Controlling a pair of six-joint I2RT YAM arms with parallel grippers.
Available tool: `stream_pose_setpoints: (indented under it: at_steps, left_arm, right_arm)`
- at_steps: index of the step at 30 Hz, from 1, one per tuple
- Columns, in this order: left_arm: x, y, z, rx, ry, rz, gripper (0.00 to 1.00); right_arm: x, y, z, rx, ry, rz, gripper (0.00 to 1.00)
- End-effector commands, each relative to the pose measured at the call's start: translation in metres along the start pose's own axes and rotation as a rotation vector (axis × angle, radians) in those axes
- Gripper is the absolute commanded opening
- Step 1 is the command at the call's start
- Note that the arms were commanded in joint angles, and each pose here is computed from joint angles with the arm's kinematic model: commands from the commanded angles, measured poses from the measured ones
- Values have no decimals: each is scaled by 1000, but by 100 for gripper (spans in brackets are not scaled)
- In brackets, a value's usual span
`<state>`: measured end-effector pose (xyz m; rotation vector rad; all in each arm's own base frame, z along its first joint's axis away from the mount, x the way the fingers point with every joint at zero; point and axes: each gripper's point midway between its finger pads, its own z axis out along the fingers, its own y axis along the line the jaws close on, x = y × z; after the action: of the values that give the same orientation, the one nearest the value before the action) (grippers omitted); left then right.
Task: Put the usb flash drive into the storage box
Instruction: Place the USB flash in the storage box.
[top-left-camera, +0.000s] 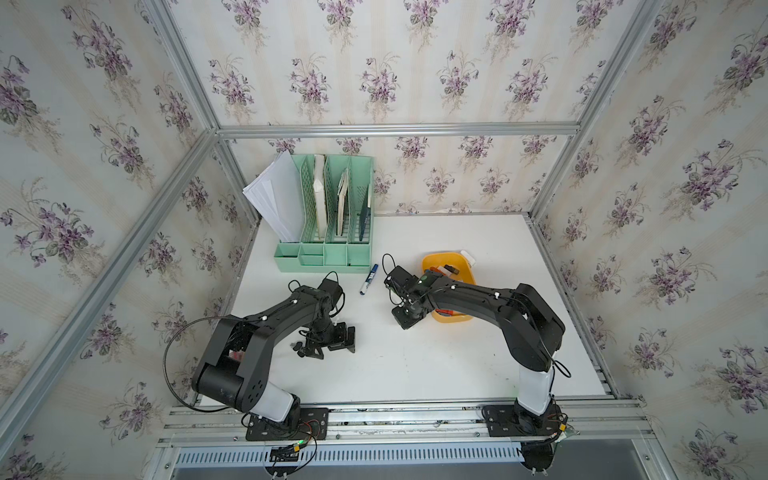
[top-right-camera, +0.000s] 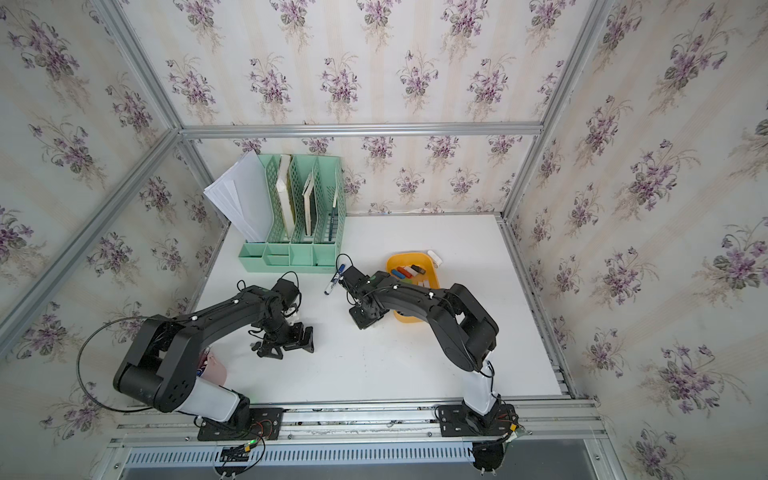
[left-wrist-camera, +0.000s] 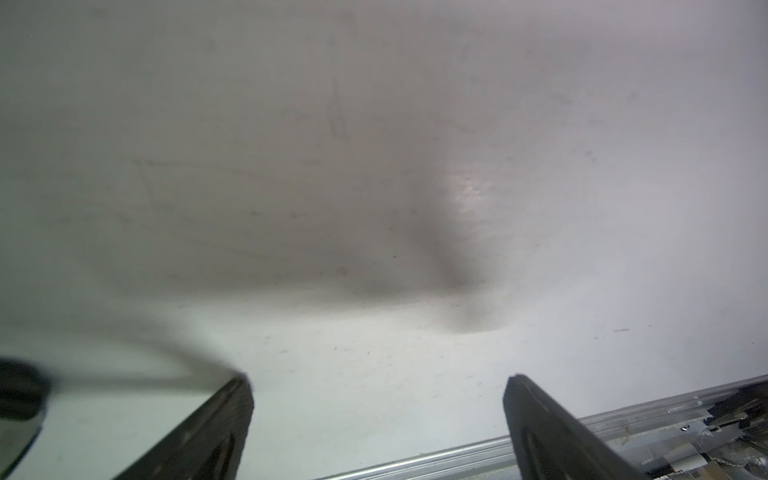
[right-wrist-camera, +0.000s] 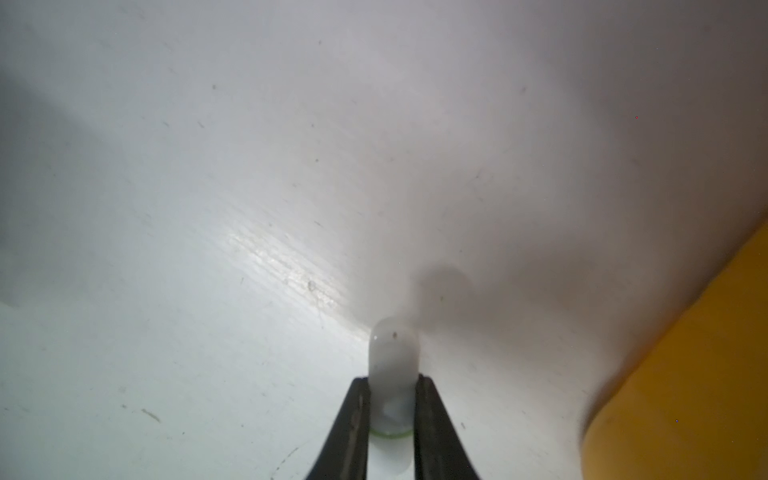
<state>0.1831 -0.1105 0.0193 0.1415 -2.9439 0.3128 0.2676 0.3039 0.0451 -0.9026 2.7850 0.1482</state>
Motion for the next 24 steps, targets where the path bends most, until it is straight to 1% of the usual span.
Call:
stream_pose_setpoints:
  at_steps: [1, 4, 9, 14, 18, 20, 22, 24]
  left_arm:
    - [2, 0, 3, 1, 13, 2, 99]
    - [2, 0, 3, 1, 15, 2, 99]
    - [1, 0, 2, 1, 13, 5, 99]
    - [0, -1, 1, 0, 13, 8, 99]
    - [-1, -1, 1, 0, 12, 9, 99]
    - [-2, -1, 2, -1, 13, 8, 99]
    - [-1, -1, 2, 0, 15, 7, 99]
    - [-1, -1, 2, -2, 16, 9, 99]
  right_arm:
    - [-9, -10, -14, 28, -28, 37, 20]
    - [-20, -23, -29, 55, -56, 65, 19]
    - [-36, -60, -60, 96, -122, 150, 19]
    - [-34, -107, -83, 160, -152, 241, 19]
    - [-25, -137, -87, 199, -152, 305, 19]
    - [-21, -145, -84, 206, -150, 326, 19]
    - [-15, -167, -78, 223, -144, 378, 18]
    - [-13, -175, -70, 227, -136, 394, 18]
